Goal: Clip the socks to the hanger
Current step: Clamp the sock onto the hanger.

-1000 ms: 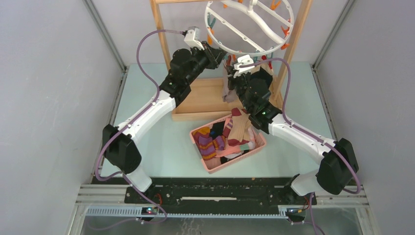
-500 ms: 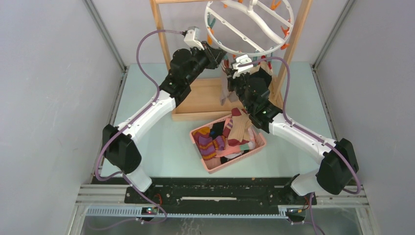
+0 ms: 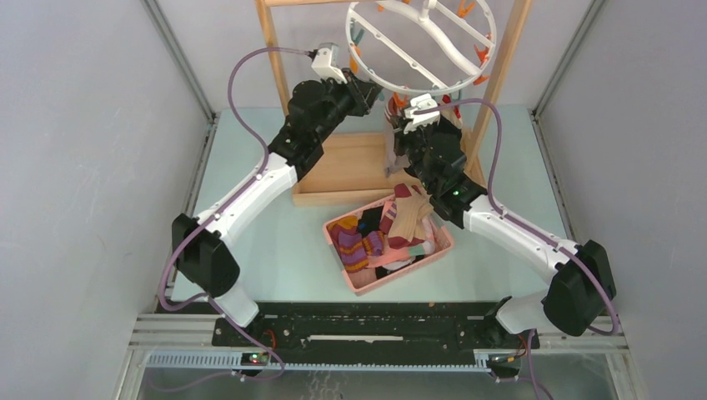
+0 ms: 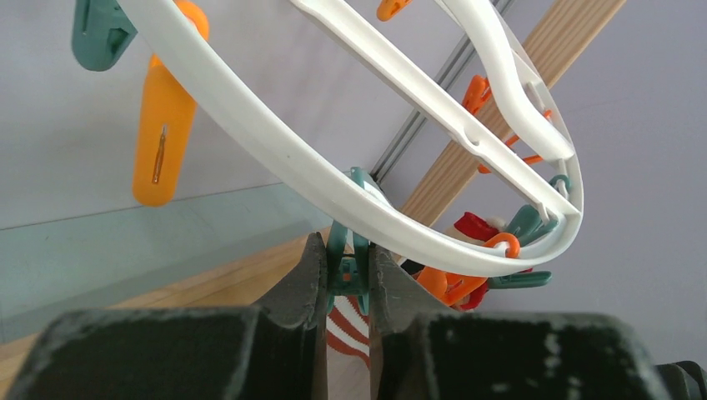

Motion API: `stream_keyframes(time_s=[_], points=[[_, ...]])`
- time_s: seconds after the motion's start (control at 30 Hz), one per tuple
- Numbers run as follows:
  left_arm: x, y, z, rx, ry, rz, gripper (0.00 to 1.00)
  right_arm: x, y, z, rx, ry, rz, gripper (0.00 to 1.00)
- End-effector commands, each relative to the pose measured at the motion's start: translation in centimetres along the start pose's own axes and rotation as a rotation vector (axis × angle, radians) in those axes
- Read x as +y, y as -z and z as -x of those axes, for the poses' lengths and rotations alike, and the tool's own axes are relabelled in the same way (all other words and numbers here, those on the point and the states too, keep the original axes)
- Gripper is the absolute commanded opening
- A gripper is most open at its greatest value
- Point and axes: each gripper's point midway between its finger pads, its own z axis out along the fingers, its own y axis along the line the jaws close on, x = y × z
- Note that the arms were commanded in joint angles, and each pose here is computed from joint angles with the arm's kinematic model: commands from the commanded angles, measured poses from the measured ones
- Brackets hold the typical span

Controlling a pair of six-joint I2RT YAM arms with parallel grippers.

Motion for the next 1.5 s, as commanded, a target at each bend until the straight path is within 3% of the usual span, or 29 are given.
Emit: stream_keyframes(time_s=[0.0, 0.83, 1.13, 1.47], points=[[-2.0, 1.3, 5.4, -0.11, -0.039, -0.025, 0.01, 0.3, 0.7, 3.7, -0.099, -0.034, 0.011, 0.0], [-2.0, 1.0, 5.1, -0.106, -0.034, -0.034, 0.0, 2.0, -1.6, 5.1, -0.12, 0.042, 0.006, 0.0], [-2.1, 1.0, 5.4, -0.109, -0.035, -0.033, 0.0, 0.9, -1.9, 4.6, -0.08, 0.187, -0.102, 0.0], [-2.0, 1.1, 5.1, -0.1, -0.03, -0.03, 0.0, -0.1, -1.5, 5.7, -0.112, 0.204, -0.151, 0.0]])
